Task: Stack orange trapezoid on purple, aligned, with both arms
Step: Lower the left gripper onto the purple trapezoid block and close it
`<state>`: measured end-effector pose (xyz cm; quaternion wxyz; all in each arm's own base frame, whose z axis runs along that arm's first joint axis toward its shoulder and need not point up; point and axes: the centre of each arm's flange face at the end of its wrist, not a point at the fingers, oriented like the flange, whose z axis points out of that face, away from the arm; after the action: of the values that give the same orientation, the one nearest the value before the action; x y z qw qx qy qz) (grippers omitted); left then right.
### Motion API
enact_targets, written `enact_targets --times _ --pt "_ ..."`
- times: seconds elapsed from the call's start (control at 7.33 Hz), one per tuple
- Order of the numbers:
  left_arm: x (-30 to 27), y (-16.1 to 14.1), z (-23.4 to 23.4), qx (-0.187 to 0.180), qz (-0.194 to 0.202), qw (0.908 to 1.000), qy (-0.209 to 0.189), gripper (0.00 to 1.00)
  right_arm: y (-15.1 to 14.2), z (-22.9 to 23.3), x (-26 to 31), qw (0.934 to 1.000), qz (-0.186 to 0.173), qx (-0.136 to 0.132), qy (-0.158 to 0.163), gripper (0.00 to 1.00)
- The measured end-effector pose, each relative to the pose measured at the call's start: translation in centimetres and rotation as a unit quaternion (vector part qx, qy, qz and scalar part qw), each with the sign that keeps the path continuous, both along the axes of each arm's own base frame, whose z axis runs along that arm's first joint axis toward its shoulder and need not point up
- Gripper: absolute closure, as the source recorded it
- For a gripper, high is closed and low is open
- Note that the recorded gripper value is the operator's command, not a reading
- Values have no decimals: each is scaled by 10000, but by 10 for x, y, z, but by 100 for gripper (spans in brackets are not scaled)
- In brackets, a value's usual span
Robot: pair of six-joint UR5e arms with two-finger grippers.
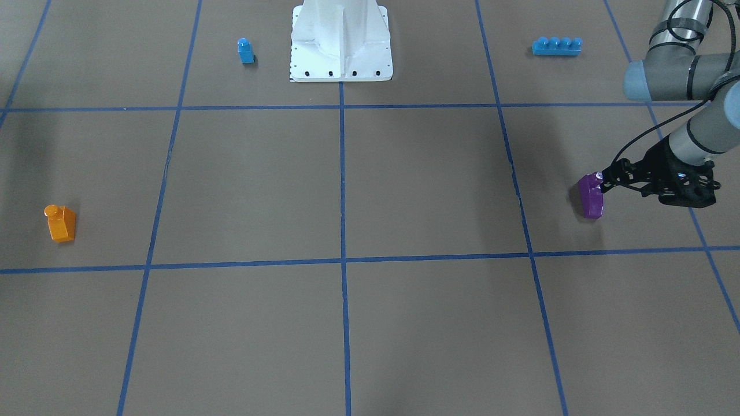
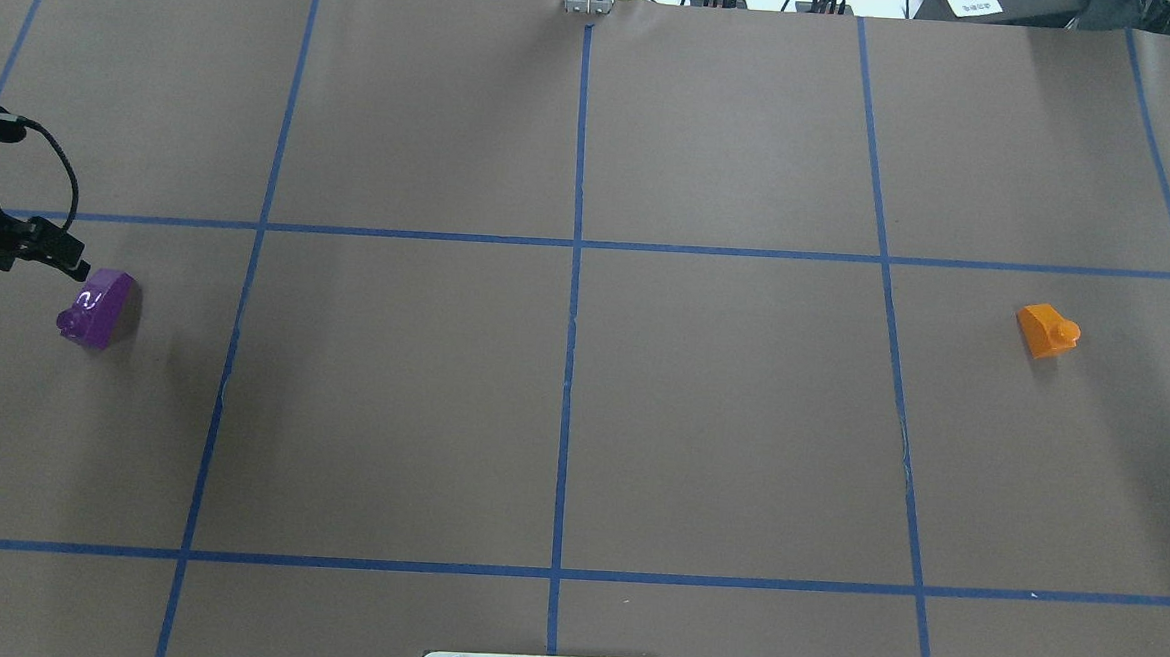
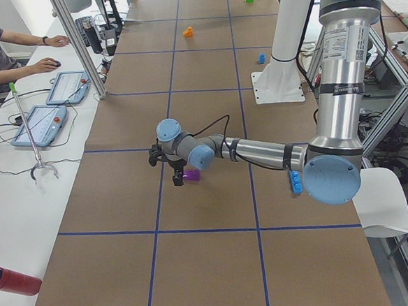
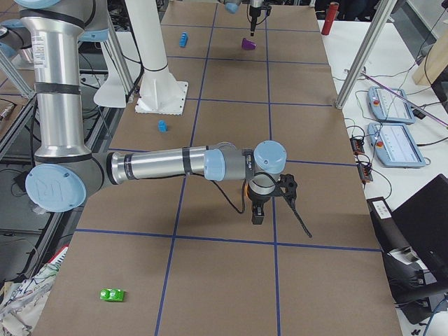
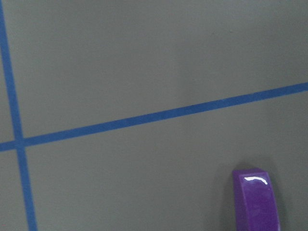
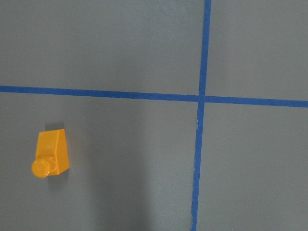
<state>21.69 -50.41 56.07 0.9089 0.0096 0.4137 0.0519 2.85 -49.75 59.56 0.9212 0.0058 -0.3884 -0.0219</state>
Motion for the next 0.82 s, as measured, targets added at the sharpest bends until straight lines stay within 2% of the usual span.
enact_targets --times 0.14,0.27,0.41,0.55,0.82 --pt "19 7 0 -42 63 10000 -61 0 0 1 0 10000 -7 47 -2 0" --pt "35 13 3 -21 134 9998 -176 14 0 2 0 10000 -16 70 -3 0" --pt "47 19 6 -4 209 9995 -255 48 0 2 -1 10000 -23 79 -3 0" --pt "52 22 9 -4 256 9992 -297 99 0 2 -1 10000 -26 83 -3 0" --pt "55 25 12 -56 294 9990 -321 100 0 2 -1 10000 -29 86 -8 0"
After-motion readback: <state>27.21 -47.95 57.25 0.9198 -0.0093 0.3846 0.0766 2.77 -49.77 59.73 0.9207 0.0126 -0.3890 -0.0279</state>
